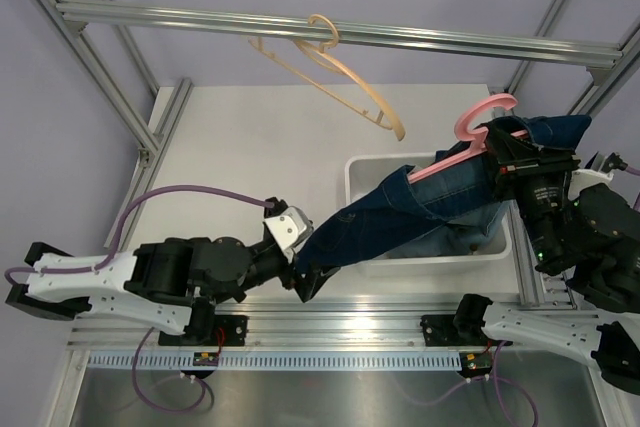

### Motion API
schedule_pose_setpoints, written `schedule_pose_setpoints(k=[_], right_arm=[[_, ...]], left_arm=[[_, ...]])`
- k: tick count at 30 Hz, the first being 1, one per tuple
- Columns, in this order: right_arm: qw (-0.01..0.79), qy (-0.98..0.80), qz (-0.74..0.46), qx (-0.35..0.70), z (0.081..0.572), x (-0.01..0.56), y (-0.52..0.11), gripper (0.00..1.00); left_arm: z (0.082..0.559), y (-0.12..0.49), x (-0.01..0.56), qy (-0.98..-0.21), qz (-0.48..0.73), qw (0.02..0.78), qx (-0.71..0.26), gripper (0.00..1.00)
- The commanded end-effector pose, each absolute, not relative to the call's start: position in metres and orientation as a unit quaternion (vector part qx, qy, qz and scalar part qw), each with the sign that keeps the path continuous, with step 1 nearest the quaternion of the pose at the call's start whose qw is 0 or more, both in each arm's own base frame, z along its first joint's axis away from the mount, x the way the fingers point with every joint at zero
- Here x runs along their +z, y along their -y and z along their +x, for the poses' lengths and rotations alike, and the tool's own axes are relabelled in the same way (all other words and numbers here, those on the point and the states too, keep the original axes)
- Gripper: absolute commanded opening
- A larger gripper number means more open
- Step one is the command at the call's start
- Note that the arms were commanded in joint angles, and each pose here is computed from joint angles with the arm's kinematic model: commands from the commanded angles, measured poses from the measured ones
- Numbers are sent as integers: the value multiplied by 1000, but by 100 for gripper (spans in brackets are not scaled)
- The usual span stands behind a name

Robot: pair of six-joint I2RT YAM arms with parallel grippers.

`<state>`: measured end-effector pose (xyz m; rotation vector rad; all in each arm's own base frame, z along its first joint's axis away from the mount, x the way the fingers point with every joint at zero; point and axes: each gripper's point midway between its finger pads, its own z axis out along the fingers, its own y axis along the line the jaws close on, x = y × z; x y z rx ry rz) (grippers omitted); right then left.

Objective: Remove the skirt from the hanger

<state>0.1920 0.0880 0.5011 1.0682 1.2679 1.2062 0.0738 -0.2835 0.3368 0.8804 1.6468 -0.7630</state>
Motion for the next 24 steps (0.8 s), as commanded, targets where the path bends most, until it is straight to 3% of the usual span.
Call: schedule_pose_setpoints(k=[1,12,13,15,16,24], right_arm=[[500,-482,447,564,179,539,-77,0],[464,-498,415,604,175,552,-105,0],[462,-498,414,605,175,552,-106,0],[463,-497,416,605,174,552,-104,0],[462,-494,418,607,174,553,-102,0],[466,-424,500,594,177,536,-57,0]], left_arm=[[73,296,351,-664,389,553,-319,99],[82,314,350,-655,405,566,-293,98],[82,316,348,-655,408,565,-292,92],[85,316,345,-662,398,561,-296,11],[89,313,338,-673,388,559,-289,0],[109,261,317,-710,261,580,-303,0]])
